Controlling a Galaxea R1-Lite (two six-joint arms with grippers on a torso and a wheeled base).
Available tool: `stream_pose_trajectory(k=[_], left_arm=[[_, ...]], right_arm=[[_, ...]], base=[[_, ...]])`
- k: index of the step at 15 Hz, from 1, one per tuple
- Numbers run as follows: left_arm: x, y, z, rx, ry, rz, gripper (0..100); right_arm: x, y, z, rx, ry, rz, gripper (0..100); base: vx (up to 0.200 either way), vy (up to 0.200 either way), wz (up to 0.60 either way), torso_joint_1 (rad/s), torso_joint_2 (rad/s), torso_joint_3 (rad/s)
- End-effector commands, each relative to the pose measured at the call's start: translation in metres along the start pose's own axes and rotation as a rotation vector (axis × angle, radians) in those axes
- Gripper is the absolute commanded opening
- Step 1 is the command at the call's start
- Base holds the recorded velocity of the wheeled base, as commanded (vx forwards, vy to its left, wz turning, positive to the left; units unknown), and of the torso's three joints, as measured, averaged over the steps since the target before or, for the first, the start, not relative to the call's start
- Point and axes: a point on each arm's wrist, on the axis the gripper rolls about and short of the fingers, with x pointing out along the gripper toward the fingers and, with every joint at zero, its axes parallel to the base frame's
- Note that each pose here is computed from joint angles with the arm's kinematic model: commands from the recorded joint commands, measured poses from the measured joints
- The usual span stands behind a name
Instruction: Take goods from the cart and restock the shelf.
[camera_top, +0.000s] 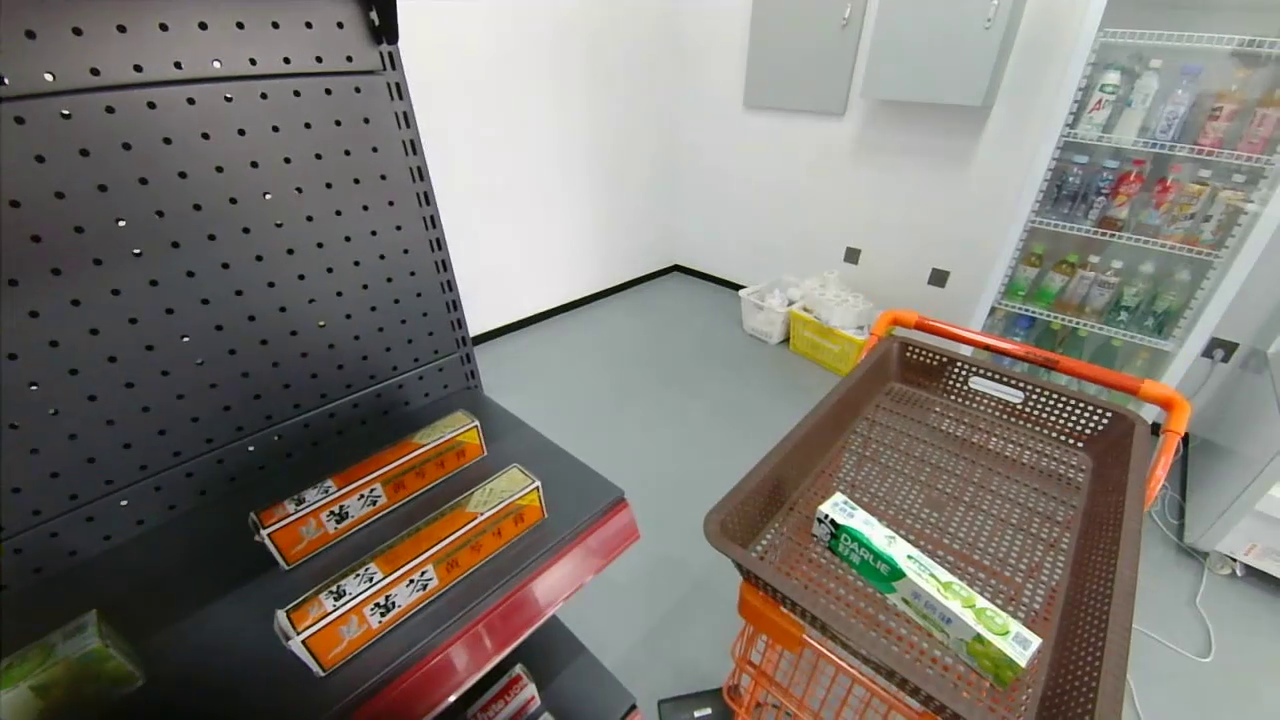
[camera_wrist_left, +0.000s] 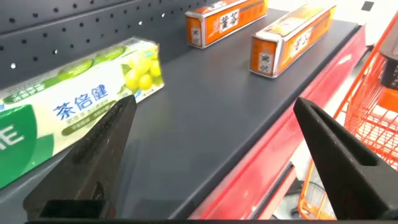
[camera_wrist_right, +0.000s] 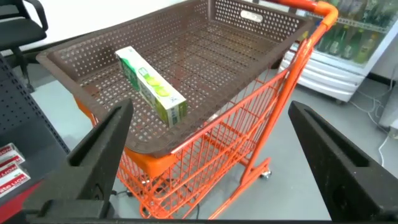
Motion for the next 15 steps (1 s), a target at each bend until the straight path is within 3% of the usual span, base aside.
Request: stream_pose_trajectory(k=[1,11,12,13,15], left_arm=[[0.0,0.0,0.0,-0.002,0.001,0.0,100],[0.0,0.0,0.0,-0.002,0.001,0.0,100],[0.0,0.0,0.0,0.001,0.001,-0.001,100],[0.0,0.0,0.0,-0.002,0.001,0.002,100],[0.0,0.0,0.0,-0.003,0.001,0.002,100]], right_arm=[[0.0,0.0,0.0,0.0,0.0,0.0,100],[0.001,0.0,0.002,-0.006,0.011,-0.015,100],[-0.001,-0.001,0.065,0.003,0.014,-0.044,100],[0.012,-0.001,0.073,0.02,0.184,-0.053,100],[0.016,-0.002,0.079,0.027,0.2,-0.08,100]], base=[[0.0,0.0,0.0,0.0,0.0,0.0],[0.0,0.0,0.0,0.0,0.0,0.0],[0.0,0.0,0.0,0.0,0.0,0.0],[0.0,0.0,0.0,0.0,0.0,0.0],[0.0,0.0,0.0,0.0,0.0,0.0]])
